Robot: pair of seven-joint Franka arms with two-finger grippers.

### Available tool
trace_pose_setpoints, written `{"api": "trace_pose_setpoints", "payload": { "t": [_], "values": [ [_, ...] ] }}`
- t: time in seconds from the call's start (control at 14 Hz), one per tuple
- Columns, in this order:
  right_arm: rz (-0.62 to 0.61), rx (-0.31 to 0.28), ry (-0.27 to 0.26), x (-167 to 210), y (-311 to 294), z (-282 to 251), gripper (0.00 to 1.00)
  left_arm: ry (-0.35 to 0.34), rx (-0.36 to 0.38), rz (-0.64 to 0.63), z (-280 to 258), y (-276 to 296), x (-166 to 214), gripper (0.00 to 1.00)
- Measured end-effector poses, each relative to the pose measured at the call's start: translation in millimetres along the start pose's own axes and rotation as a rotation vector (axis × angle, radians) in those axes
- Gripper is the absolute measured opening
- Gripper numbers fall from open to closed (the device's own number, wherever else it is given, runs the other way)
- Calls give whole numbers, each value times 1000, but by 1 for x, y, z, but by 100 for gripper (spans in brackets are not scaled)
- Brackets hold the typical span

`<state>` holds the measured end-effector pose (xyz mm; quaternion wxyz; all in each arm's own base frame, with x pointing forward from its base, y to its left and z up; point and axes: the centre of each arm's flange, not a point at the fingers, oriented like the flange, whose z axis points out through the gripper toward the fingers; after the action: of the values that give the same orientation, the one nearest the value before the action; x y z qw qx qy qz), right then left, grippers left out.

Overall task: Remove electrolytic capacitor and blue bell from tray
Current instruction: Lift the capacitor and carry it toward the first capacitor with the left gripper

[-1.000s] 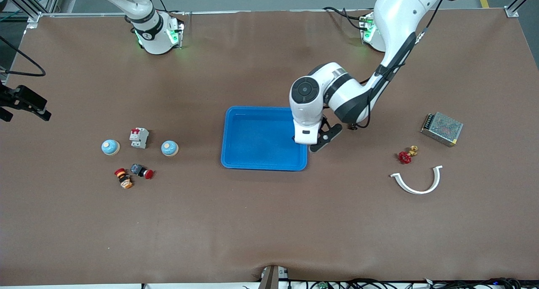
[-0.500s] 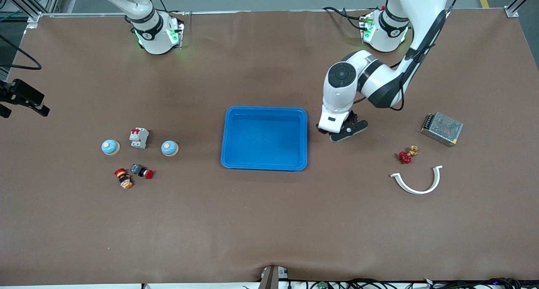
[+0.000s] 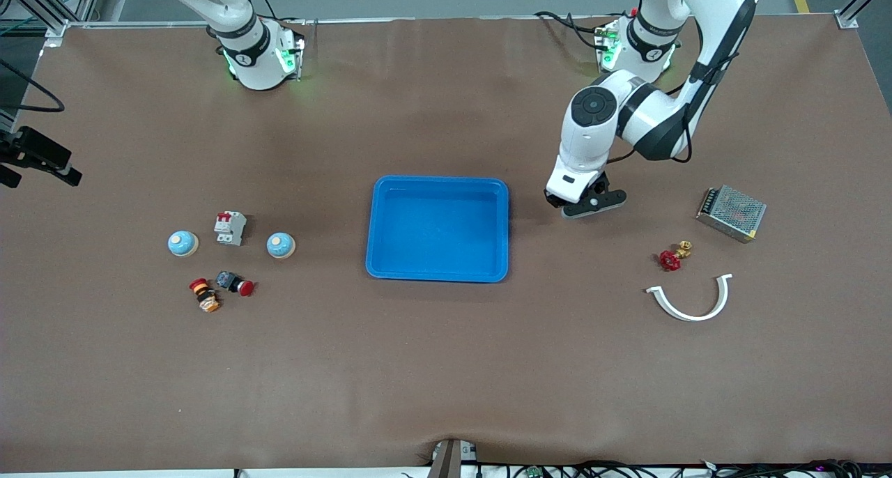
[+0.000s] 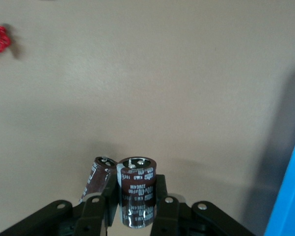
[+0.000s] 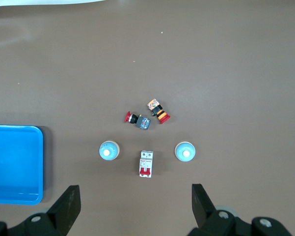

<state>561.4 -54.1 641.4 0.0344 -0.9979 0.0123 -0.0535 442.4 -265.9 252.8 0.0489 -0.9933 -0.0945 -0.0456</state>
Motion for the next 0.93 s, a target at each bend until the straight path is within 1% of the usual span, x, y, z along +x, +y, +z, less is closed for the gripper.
{"api": "trace_pose_setpoints", "payload": {
  "t": [0.14,0.29,0.71,0.93],
  "values": [
    [5,0,9,0,3,-5,100,9,-29,46,14,-17,-9,34],
    [5,1,12,0,3,-7,100,21,-32,84,25,-46,-6,34],
    [-4,6,12,1,-3,-6,100,29,-15,245,38,-144,44,34],
    [-5,7,11,1,-3,-6,100,44,-37,298,46,-170,48,34]
  ]
}}
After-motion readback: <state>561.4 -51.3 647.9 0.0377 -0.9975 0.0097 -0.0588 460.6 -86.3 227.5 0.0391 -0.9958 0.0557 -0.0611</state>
